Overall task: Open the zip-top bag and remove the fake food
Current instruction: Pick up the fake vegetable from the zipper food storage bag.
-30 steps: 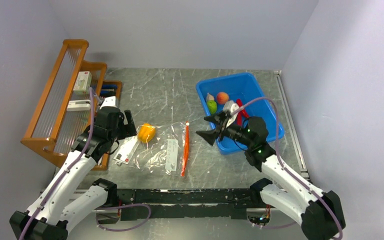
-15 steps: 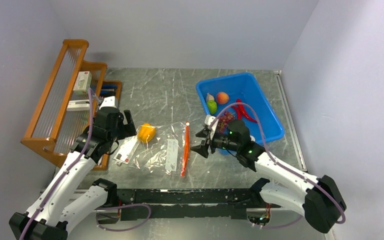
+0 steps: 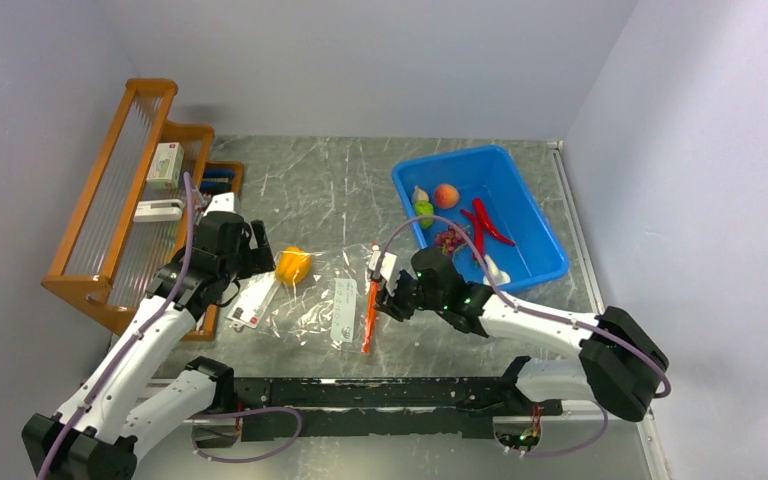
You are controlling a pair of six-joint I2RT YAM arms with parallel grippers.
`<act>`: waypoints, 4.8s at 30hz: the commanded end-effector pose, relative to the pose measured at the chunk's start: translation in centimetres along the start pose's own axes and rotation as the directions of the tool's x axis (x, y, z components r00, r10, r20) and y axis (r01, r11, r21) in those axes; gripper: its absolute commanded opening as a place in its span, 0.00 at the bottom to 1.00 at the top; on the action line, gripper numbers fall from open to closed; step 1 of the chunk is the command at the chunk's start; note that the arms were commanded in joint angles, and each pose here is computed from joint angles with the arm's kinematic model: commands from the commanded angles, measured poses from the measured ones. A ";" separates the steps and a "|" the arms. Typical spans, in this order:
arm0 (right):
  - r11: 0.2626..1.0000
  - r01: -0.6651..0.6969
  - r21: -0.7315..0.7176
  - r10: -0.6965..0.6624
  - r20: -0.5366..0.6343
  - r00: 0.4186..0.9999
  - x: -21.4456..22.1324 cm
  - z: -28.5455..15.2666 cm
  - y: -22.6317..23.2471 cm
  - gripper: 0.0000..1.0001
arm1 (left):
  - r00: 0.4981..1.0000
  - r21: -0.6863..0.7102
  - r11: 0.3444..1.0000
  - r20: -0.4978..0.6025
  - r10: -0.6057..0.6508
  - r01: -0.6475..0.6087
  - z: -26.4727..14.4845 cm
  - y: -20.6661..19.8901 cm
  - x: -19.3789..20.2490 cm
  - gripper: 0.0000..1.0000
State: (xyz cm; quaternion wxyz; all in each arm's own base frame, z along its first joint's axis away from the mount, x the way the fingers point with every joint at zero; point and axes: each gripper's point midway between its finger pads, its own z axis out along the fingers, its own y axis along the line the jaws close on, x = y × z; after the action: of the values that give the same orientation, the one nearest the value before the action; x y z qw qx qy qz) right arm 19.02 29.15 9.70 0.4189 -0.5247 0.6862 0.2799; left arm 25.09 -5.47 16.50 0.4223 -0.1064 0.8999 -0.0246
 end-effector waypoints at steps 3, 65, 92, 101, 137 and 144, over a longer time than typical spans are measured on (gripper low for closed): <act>0.990 0.090 0.109 -0.076 -0.121 0.990 2.6 0.9 -1.7 0.36 | 1.000 0.013 1.000 0.012 0.000 0.000 0.1 -0.2 -0.4 0.99; 0.855 -0.501 0.133 0.397 0.452 0.798 -1.8 9.5 1.3 0.60 | 0.891 -0.067 0.963 -0.368 -0.266 0.260 6.7 -0.9 7.2 0.65; 0.679 -0.731 0.074 0.664 0.362 0.654 0.5 11.3 1.8 0.57 | 0.783 0.158 0.914 -0.582 -0.219 0.373 8.5 -5.9 13.6 0.22; 0.469 -0.882 0.034 0.871 0.149 0.469 1.4 13.6 1.0 0.60 | 0.846 0.149 0.929 -0.480 -0.230 0.338 7.4 -5.6 9.9 0.26; 0.577 -0.754 0.314 0.806 -0.071 0.587 -0.9 14.9 -3.2 0.81 | 0.816 0.163 0.944 -0.558 -0.150 0.285 9.8 -6.0 12.3 0.30; 0.600 -0.729 0.331 0.793 -0.122 0.597 -0.7 13.7 -4.3 0.80 | 0.904 0.119 0.950 -0.362 -0.228 0.288 8.7 -5.1 5.7 0.38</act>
State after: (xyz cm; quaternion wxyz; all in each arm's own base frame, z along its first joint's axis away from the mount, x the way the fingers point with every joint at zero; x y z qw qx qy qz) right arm 26.81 41.31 4.12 0.2481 -0.1299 0.9064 0.3162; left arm 26.95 -12.60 4.38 0.2053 -0.1616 0.9437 -0.2031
